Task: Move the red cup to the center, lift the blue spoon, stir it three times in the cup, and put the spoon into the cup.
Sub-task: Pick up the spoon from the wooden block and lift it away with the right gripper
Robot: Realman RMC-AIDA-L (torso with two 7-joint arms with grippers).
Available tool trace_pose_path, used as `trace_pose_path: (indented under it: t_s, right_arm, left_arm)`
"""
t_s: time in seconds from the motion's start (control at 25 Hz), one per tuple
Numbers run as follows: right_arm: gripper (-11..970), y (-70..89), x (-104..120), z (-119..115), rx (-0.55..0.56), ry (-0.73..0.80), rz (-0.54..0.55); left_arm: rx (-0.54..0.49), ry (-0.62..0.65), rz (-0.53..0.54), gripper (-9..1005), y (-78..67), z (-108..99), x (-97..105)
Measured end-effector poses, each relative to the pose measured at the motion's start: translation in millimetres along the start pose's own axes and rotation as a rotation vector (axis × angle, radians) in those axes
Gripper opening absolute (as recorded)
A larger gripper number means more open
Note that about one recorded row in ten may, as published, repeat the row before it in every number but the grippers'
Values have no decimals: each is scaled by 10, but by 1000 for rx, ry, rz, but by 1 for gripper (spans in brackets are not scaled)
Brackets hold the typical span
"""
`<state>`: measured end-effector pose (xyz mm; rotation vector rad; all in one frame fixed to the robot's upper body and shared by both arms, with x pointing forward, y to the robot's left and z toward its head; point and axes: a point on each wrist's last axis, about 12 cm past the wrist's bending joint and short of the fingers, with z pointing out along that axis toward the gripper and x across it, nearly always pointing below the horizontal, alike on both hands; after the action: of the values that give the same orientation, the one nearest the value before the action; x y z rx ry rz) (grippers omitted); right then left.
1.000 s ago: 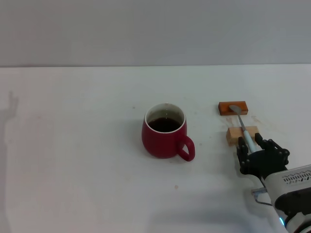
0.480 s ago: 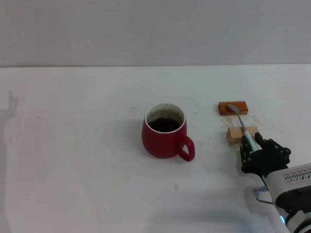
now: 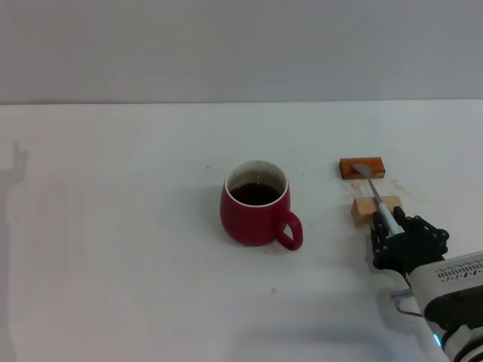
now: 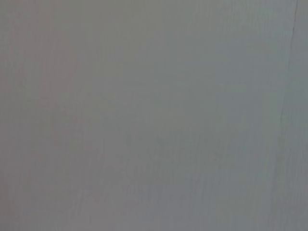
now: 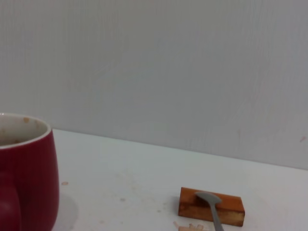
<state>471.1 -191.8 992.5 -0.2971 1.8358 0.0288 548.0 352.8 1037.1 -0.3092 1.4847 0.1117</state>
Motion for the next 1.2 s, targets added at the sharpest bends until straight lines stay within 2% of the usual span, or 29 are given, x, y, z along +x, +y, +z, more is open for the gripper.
trace_pose_path:
  t_s: [0.28,0.8,1.2]
  right_arm:
    - [280,5,-2,5,-3,0,-1]
    - [186,17,4,-1,-1,3,5]
    - [167,17,10,-7,3,5,6]
  left_arm:
    - [-2,-1,-1,840,5,2,-2]
    - [-5,-2,0,840,17,7,-9]
    - [-15,-6,-2,840,39,12,-18]
